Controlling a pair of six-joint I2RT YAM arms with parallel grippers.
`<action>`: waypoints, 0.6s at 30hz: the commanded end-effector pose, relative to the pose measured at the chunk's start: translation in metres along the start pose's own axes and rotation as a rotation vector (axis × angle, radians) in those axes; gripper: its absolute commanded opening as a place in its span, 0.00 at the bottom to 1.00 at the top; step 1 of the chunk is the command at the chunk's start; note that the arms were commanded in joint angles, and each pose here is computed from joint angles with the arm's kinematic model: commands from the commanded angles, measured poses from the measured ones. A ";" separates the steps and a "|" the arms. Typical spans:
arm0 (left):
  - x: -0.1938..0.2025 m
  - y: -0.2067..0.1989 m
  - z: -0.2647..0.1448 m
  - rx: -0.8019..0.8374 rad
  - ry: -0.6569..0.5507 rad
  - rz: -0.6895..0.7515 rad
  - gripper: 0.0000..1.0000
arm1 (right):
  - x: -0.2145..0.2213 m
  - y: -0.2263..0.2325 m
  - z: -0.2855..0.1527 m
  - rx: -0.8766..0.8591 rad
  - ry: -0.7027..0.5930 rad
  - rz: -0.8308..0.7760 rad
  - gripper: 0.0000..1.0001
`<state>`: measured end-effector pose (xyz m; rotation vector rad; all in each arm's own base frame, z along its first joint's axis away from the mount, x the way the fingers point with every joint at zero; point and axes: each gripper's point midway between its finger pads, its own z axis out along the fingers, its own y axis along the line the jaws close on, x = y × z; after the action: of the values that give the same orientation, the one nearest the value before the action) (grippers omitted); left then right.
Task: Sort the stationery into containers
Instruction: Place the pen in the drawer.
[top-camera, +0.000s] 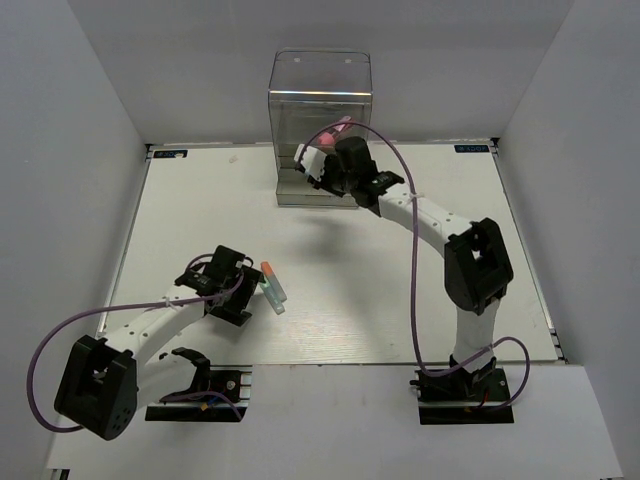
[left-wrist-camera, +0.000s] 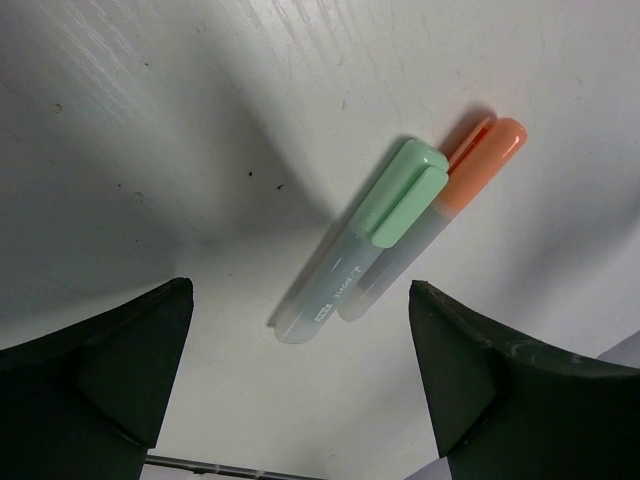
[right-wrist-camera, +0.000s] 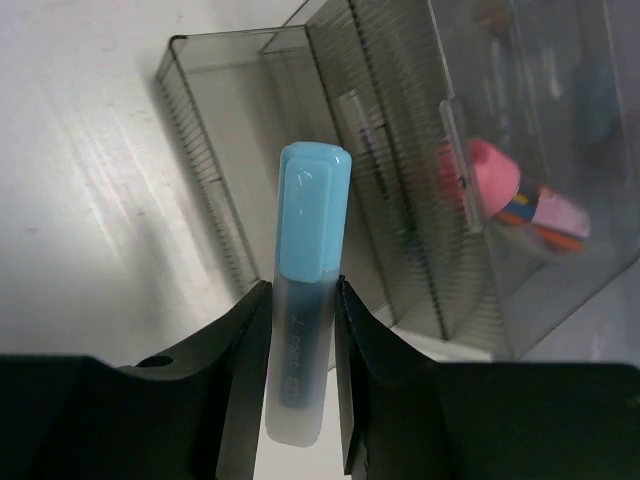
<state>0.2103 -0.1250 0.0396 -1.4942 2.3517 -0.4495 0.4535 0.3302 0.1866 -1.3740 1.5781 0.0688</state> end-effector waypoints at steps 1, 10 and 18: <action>0.001 -0.011 -0.003 0.016 0.008 -0.001 0.97 | 0.004 -0.011 0.022 -0.045 -0.019 -0.164 0.00; 0.004 -0.009 0.003 -0.021 0.028 0.043 0.91 | 0.029 -0.044 0.075 -0.011 -0.018 -0.367 0.00; 0.007 -0.003 0.010 -0.068 0.035 0.086 0.88 | 0.055 -0.059 0.102 0.019 0.038 -0.373 0.41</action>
<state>0.2075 -0.1289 0.0245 -1.4626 2.4581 -0.3656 0.5541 0.3312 0.0985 -1.6906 1.3885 -0.1431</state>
